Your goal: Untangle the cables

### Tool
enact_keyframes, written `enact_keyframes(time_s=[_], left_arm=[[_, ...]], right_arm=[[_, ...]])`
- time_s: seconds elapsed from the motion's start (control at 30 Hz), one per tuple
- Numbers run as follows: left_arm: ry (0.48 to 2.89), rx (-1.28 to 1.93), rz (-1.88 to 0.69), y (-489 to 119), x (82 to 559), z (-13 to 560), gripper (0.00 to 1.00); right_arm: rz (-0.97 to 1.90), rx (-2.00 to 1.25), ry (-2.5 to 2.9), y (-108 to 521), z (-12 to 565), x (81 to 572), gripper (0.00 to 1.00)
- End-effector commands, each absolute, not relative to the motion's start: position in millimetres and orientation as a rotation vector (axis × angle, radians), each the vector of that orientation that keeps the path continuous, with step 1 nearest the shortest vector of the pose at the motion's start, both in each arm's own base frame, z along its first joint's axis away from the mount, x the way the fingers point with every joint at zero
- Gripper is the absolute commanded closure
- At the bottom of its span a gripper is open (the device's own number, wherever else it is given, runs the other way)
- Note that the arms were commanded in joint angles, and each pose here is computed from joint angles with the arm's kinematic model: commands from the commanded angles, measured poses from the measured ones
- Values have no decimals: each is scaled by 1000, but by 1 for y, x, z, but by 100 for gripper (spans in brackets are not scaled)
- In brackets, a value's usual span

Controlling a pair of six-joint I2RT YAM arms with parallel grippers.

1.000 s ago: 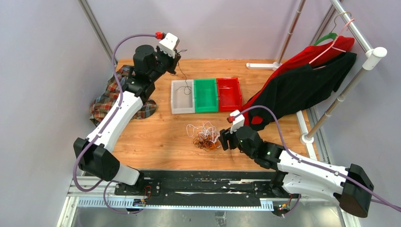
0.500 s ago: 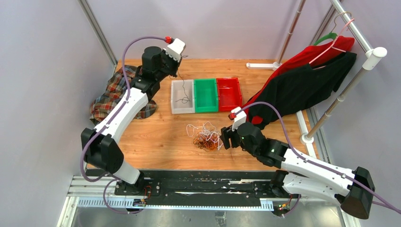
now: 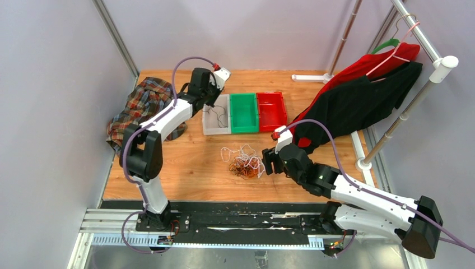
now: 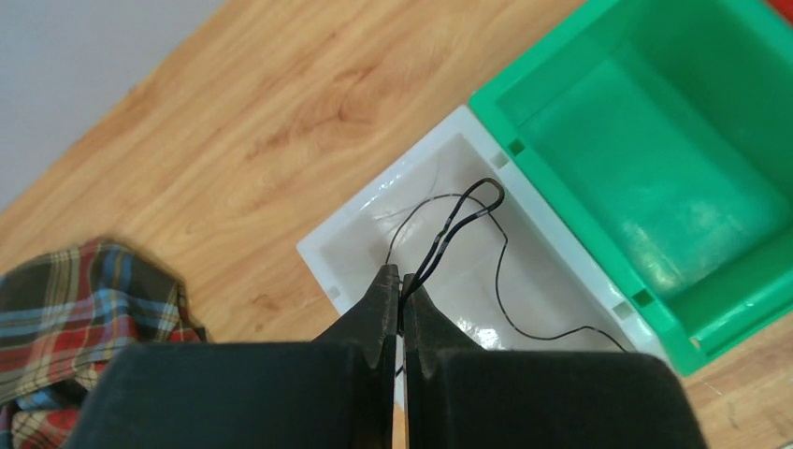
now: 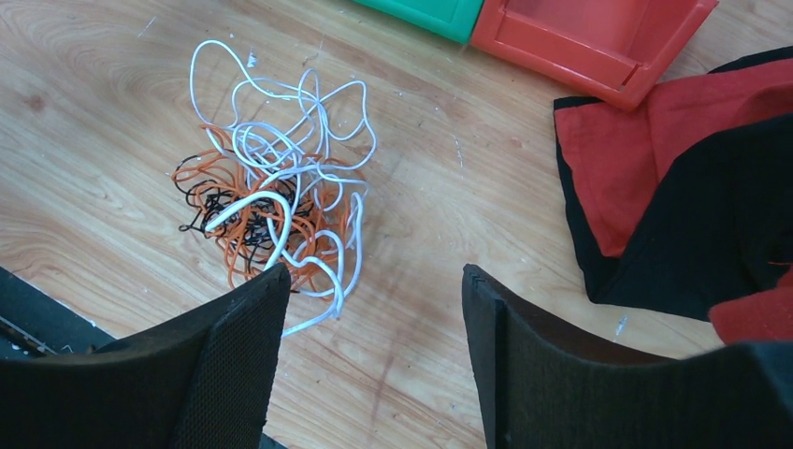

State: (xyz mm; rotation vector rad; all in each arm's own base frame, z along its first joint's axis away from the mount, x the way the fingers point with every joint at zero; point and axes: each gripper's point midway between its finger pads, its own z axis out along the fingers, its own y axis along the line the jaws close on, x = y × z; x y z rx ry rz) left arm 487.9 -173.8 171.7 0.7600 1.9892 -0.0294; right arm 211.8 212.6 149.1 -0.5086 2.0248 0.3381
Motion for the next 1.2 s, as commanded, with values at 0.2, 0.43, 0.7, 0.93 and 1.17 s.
enact_keyframes(time_s=[0.2, 0.43, 0.7, 0.93, 1.17], left_arm=[[2047, 806, -20, -173, 490, 134, 98], [2106, 841, -52, -173, 477, 114, 68], [2110, 890, -64, -175, 473, 141, 31], [2126, 999, -151, -182, 457, 168, 14], [2168, 1090, -518, -210, 391, 192, 3]], right_arm=[[301, -458, 1993, 213, 162, 231, 33], [295, -427, 1966, 197, 185, 242, 34], [303, -443, 1993, 197, 184, 244, 35], [302, -468, 1991, 201, 189, 248, 35], [398, -422, 2035, 206, 183, 249, 34]])
